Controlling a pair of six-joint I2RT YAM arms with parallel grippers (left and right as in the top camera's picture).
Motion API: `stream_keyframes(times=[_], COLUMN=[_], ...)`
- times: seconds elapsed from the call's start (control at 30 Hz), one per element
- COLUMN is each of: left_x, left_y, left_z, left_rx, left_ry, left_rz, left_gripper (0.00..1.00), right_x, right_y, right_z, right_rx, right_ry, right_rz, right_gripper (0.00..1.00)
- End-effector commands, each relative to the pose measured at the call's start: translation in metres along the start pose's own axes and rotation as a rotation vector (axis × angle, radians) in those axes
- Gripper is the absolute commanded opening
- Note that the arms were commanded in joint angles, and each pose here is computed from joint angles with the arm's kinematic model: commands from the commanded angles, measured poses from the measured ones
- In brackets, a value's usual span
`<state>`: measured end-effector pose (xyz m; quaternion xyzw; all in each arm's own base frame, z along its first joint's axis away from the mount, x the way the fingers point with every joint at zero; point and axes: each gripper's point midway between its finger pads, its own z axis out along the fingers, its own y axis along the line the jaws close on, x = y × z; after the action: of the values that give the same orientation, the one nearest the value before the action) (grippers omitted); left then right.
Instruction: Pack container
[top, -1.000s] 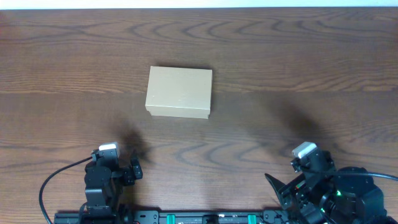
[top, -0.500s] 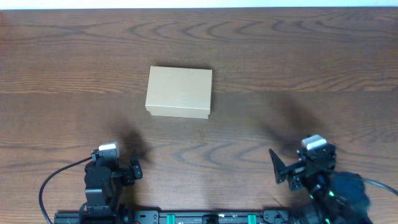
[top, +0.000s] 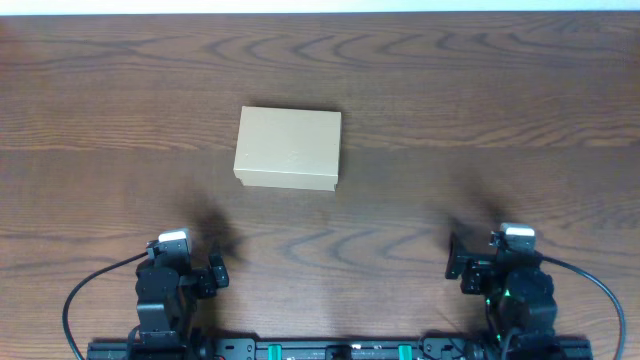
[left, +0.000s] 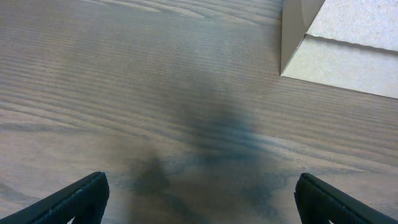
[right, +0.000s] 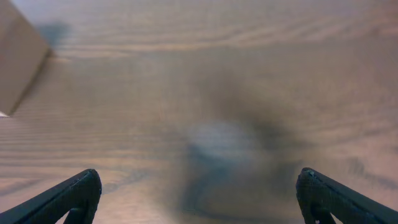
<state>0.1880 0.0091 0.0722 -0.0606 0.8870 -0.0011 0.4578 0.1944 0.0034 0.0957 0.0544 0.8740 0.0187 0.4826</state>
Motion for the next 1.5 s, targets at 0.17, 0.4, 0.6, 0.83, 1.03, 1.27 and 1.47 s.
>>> stream_keyframes(times=[0.17, 0.4, 0.6, 0.83, 1.03, 1.27, 1.47], left_x=[0.0044, 0.0045, 0.0044, 0.0044, 0.0044, 0.0044, 0.0044], left_y=[0.0010, 0.0010, 0.0010, 0.0010, 0.0010, 0.0010, 0.0010], left_z=[0.0025, 0.0025, 0.0025, 0.0025, 0.0025, 0.0025, 0.0025], left_rx=[-0.006, -0.006, -0.006, -0.006, -0.006, -0.006, -0.006], left_ry=[0.008, 0.008, 0.008, 0.008, 0.008, 0.008, 0.008], left_rz=[0.025, 0.025, 0.025, 0.025, 0.025, 0.025, 0.025], left_gripper=[0.95, 0.95, 0.95, 0.95, 0.95, 0.96, 0.95], right_x=[0.0186, 0.0197, 0.0198, 0.0197, 0.0198, 0.0197, 0.0197], right_y=[-0.0042, 0.0004, 0.0004, 0.0005, 0.0004, 0.0004, 0.0005], right_z=[0.0103, 0.0102, 0.0102, 0.0102, 0.0102, 0.0102, 0.0102], right_rx=[0.015, -0.010, -0.010, -0.011, -0.010, -0.010, -0.010], right_ry=[0.036, 0.042, 0.042, 0.042, 0.043, 0.042, 0.042], right_rz=[0.039, 0.037, 0.037, 0.037, 0.037, 0.037, 0.037], right_gripper=[0.99, 1.00, 0.99, 0.99, 0.99, 0.99, 0.99])
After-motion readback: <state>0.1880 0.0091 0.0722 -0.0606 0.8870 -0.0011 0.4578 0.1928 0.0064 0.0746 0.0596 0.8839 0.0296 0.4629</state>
